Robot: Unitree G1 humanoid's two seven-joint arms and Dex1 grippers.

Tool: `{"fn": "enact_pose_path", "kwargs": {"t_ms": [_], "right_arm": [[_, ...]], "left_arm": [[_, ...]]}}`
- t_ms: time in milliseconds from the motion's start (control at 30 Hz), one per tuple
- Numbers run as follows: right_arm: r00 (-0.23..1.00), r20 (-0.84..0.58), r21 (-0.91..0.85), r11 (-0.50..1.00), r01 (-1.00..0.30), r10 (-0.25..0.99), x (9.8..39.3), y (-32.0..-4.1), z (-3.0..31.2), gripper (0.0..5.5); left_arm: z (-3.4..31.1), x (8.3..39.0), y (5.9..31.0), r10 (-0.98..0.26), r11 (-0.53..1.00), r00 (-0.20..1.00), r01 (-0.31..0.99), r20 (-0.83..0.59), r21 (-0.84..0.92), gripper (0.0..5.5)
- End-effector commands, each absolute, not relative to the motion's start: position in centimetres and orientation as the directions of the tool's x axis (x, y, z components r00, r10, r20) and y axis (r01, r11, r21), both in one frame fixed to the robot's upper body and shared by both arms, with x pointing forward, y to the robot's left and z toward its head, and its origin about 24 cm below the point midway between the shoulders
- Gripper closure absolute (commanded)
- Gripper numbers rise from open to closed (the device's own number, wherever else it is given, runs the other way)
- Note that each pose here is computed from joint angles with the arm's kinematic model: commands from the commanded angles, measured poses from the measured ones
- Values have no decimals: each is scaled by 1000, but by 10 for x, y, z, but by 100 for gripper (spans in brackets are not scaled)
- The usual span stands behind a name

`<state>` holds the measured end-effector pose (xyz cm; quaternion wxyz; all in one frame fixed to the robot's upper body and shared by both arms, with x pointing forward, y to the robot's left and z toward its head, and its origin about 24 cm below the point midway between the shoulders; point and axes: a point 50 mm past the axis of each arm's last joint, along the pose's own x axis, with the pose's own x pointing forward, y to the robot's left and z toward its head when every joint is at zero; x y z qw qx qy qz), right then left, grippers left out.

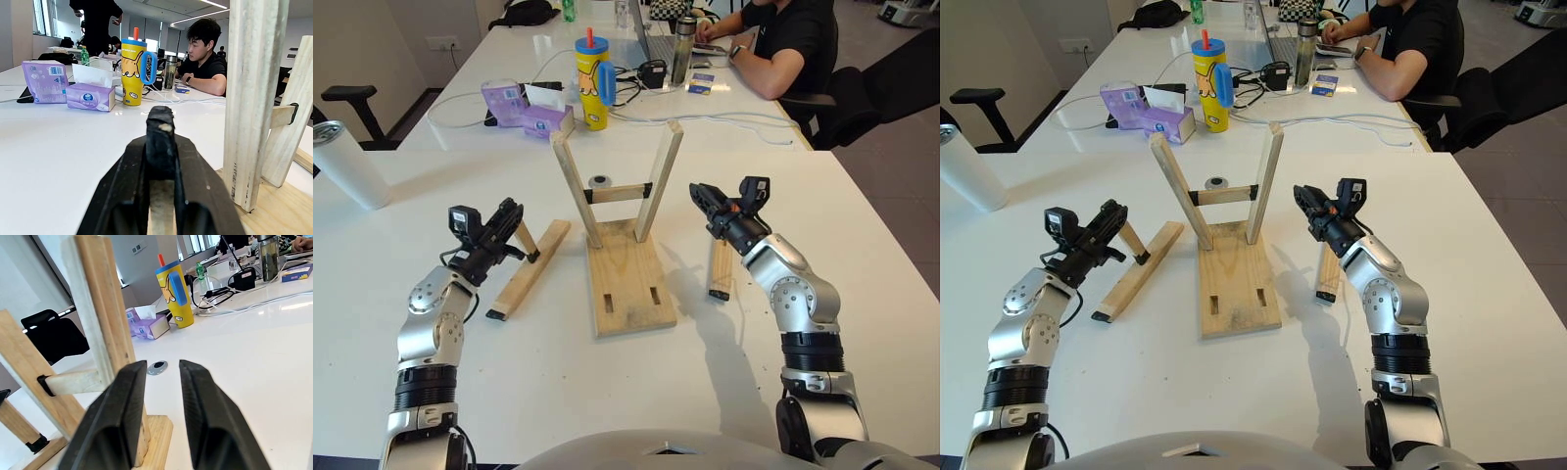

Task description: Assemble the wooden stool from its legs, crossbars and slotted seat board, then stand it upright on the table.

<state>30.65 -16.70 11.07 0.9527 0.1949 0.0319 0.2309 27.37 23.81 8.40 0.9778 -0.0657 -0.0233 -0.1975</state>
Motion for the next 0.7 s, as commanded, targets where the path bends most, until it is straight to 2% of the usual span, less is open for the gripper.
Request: {"fn": "enact_pose_path", "kwargs": {"t_ms": [33,400,700], "right_arm": [[890,30,383,817,-432,456,307,-167,112,428],[891,31,382,818,-429,453,308,-168,113,428],[891,32,389,815,-429,453,308,-167,113,428]], "left_arm": [[75,271,236,-376,918,926,378,43,-123,506],[60,264,227,-360,918,933,359,26,-166,506],[70,267,223,-406,906,914,406,24,-119,506]]}}
